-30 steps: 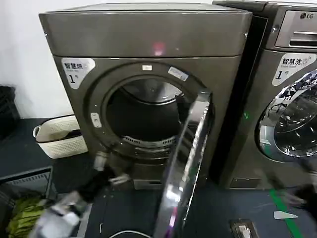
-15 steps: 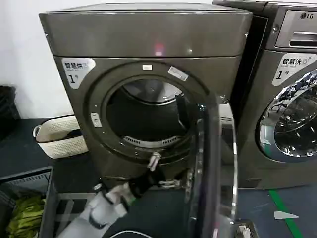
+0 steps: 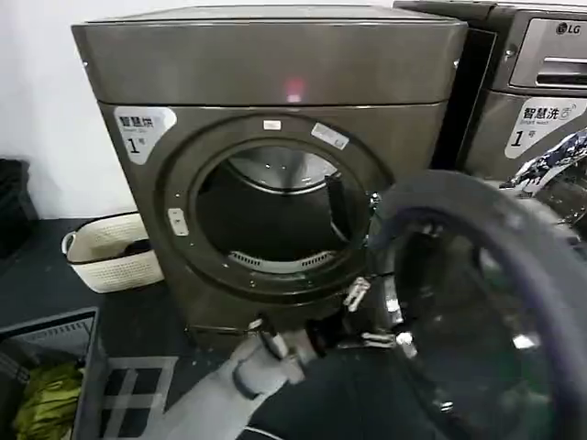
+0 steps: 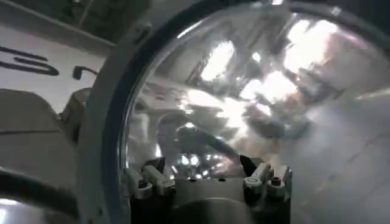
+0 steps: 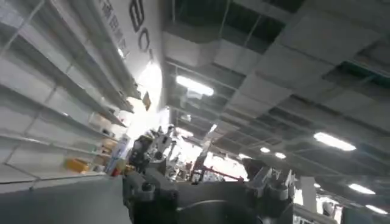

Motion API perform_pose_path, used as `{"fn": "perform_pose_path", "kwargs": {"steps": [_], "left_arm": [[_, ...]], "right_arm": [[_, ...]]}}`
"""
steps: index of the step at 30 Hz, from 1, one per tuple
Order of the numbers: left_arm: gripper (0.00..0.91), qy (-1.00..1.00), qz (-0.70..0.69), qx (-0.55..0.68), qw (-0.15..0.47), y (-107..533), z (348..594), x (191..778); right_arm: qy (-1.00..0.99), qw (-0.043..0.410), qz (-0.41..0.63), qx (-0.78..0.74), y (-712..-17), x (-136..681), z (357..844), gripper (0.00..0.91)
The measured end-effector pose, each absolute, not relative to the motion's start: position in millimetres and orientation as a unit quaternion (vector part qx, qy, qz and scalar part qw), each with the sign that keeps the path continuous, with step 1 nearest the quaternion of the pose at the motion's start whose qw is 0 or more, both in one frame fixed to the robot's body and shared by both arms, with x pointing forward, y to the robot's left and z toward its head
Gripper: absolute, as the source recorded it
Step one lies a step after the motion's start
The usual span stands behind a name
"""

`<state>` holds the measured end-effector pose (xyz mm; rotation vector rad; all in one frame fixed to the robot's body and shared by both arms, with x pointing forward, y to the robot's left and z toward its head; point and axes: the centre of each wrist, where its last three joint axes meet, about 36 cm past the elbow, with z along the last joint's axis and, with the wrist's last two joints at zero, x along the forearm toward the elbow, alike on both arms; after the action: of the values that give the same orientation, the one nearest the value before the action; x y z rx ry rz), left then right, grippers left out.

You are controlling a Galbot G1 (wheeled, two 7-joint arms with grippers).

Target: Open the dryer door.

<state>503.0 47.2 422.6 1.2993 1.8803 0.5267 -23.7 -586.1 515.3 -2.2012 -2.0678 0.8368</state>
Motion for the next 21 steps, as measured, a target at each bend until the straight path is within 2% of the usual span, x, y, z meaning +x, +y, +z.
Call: {"fn": "perform_pose_path", "kwargs": {"steps": [15, 21], "left_arm": [[0.907, 0.734, 0.198, 0.525, 0.384, -29, 434, 532], [0.907, 0.726, 0.203, 0.527, 0.391, -27, 435, 530]], "right_arm": [[-0.592, 0.027, 0.271, -0.758, -616, -83, 520, 0.907], [-0.592, 0.025, 0.274, -0.758, -622, -91, 516, 0.907]]}}
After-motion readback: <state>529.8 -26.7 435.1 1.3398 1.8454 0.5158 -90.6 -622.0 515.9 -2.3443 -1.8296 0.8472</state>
